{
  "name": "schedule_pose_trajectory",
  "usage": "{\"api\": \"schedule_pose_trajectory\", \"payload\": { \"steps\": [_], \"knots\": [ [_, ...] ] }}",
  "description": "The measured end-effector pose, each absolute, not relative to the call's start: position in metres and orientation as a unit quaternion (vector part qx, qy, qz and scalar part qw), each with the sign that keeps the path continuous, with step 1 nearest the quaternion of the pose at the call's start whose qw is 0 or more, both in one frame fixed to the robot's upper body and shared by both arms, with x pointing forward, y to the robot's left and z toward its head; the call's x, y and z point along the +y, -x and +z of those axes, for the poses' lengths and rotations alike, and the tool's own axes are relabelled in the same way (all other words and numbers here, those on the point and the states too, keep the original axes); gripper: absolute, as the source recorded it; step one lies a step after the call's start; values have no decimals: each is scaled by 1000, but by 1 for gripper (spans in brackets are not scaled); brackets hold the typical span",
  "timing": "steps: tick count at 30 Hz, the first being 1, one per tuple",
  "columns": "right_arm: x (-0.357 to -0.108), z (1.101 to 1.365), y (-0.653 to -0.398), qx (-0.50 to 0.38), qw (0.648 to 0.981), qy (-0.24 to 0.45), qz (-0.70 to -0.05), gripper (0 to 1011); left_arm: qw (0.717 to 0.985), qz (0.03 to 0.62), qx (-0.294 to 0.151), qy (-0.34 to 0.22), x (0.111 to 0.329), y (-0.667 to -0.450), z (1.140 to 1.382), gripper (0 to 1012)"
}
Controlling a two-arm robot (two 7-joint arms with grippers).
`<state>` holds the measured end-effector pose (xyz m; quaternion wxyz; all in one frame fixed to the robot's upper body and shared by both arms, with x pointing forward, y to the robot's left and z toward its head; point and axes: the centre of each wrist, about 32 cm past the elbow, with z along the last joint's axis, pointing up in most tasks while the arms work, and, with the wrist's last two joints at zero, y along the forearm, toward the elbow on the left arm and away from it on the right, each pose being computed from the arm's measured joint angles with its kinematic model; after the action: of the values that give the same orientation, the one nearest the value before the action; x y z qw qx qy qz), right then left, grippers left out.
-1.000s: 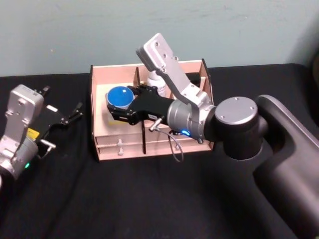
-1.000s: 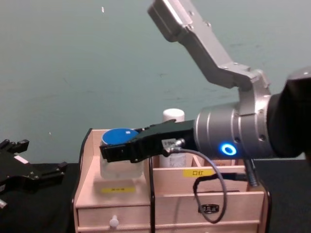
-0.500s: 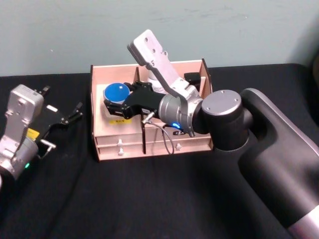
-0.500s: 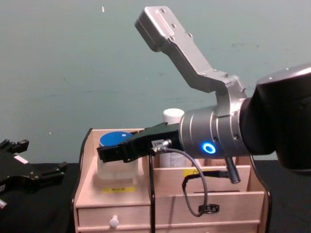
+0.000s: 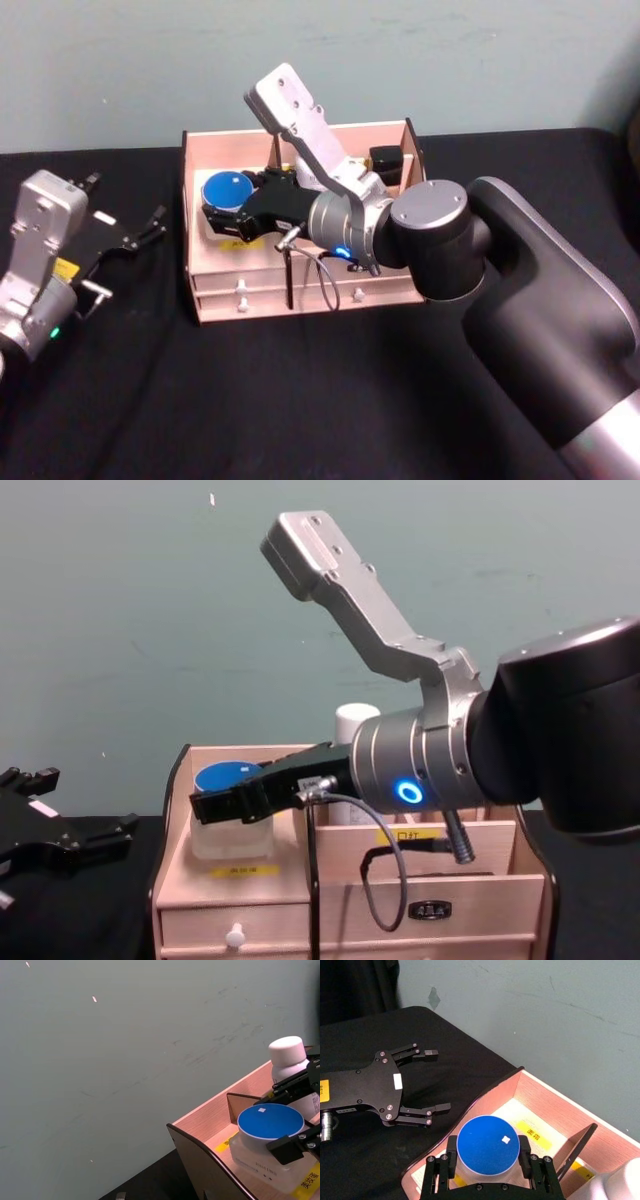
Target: Pick up the facial cleanser and watermelon frost from the table and place them into the tiered storage box.
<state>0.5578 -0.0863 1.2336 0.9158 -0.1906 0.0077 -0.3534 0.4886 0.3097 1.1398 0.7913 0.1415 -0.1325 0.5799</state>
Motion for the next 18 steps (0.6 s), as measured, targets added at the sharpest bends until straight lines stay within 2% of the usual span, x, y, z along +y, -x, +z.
{"api": "schedule_pose_trajectory", "payload": {
  "steps": [18],
  "knots": [
    [-86, 1231, -558, 11, 912, 199, -359, 733, 791, 580, -132, -142, 310, -489, 1140, 1010]
  ]
}}
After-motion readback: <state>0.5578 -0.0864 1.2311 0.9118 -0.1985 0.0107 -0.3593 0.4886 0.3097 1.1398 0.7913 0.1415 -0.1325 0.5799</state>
